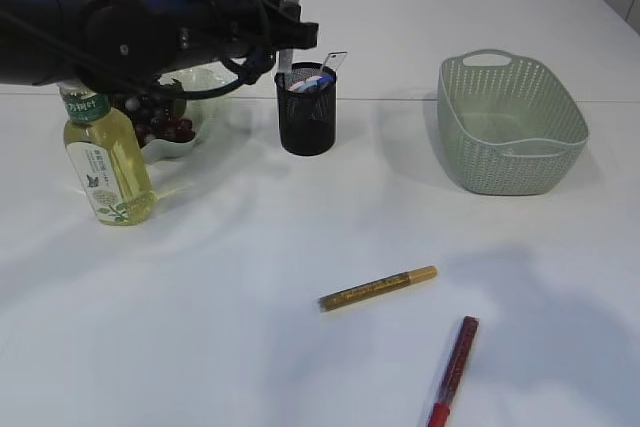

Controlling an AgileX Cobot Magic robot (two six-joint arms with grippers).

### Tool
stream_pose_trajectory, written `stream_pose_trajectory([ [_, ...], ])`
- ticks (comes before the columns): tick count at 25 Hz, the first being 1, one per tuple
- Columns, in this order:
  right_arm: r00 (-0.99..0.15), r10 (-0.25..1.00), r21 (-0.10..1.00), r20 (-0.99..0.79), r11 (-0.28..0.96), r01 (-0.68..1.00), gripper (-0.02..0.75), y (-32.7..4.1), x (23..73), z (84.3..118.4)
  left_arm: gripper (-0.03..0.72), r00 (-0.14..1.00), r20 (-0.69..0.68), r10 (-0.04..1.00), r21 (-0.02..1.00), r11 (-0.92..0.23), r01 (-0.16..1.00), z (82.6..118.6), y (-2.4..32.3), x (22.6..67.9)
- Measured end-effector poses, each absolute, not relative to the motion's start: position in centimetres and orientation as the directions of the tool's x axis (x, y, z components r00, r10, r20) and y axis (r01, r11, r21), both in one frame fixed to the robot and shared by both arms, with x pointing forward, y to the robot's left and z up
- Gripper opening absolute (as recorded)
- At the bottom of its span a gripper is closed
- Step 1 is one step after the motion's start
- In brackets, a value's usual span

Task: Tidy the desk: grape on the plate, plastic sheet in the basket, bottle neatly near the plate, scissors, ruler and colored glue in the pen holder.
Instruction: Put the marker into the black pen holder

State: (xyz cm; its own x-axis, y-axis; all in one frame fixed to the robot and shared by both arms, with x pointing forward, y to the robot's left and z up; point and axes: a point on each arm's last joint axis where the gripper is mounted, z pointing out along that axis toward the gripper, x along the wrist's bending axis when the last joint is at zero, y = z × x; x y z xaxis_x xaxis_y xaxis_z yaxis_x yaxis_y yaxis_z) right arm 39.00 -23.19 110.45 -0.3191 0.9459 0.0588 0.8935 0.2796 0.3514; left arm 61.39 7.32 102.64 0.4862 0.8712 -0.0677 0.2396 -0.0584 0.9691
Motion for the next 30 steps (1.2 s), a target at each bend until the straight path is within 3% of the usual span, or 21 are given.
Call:
stream_pose_trajectory([
  [5,-0.319,0.946,0.352,0.054,0.281,0.893,0.405,-23.2,39.0,110.4,0.076,0.465,-0.077,0.882,0.997,0.058,0.055,104.0,7.8,62.2],
  [9,-0.319,0.947,0.353,0.042,0.285,0.891,0.405,-23.3,39.1,110.4,0.076,0.454,-0.079,0.887,0.996,0.086,0.006,103.0,7.7,63.0],
  [18,-0.319,0.947,0.353,0.037,0.286,0.891,0.405,-23.4,39.1,110.4,0.080,0.440,-0.083,0.894,0.996,0.087,0.010,99.3,5.9,67.2],
  [30,-0.318,0.948,0.355,0.019,0.291,0.888,0.405,-23.5,39.1,110.4,0.085,0.389,-0.132,0.912,0.989,0.092,0.120,95.4,6.4,70.6],
])
